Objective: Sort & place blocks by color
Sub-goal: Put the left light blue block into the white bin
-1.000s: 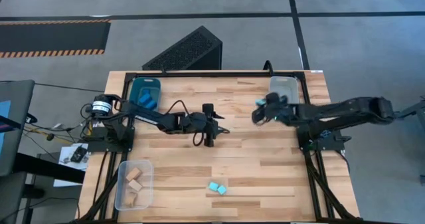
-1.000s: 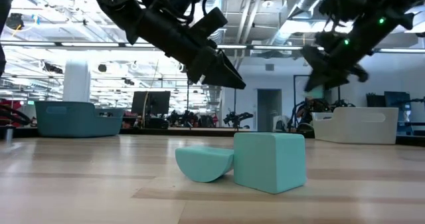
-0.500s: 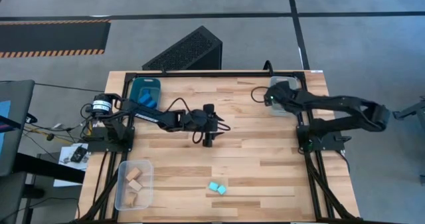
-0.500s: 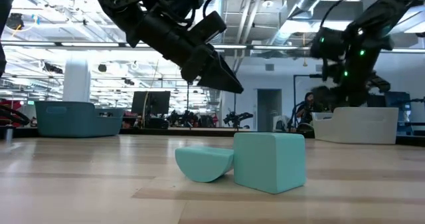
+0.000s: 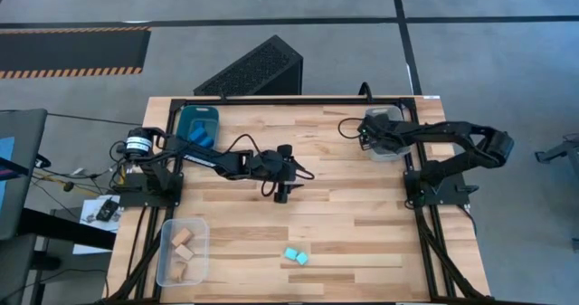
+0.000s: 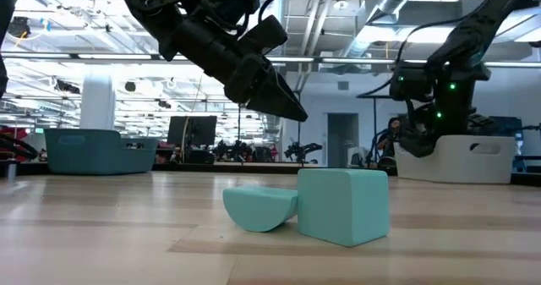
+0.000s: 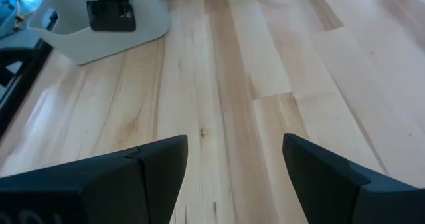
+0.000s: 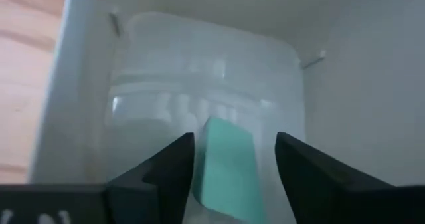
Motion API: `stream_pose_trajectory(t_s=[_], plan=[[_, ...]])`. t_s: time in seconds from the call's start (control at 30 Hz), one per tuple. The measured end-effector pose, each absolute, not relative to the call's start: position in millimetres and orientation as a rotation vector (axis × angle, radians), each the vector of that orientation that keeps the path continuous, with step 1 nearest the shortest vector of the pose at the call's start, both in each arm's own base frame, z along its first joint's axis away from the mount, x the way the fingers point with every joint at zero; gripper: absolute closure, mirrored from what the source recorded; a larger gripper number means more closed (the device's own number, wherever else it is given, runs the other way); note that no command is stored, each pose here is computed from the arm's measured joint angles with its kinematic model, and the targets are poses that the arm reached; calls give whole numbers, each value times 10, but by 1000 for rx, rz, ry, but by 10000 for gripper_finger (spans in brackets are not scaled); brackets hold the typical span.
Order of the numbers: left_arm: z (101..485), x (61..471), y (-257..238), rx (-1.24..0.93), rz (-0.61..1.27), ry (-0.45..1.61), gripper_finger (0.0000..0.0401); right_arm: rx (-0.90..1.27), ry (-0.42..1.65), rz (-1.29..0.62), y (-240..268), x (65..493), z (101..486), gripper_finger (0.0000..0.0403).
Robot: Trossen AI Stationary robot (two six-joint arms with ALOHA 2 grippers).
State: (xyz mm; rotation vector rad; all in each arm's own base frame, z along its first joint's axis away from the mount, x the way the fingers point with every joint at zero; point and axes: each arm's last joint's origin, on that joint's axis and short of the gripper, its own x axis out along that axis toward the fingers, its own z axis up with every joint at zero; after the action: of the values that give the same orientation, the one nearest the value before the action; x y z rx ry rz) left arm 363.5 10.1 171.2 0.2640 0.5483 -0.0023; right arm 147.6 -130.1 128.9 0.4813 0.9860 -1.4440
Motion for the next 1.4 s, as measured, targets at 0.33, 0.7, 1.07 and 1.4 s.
stream_pose_trajectory(t_s=[0.33, 0.7, 1.07, 1.4], plan=[[1611, 3534, -240, 261, -4, 694, 163, 370, 763, -1325, -1030, 1548, 1697, 160], [1597, 3350, -1187, 196, -505, 595, 163, 480, 477, -940, -213, 1794, 1957, 164], [1595, 3208, -1746, 265, -386, 473, 163, 478, 335, -853, 524, 1924, 1741, 164], [1049, 3347, -1744, 317, -362, 512, 163, 492, 343, -780, 755, 2030, 1803, 164]])
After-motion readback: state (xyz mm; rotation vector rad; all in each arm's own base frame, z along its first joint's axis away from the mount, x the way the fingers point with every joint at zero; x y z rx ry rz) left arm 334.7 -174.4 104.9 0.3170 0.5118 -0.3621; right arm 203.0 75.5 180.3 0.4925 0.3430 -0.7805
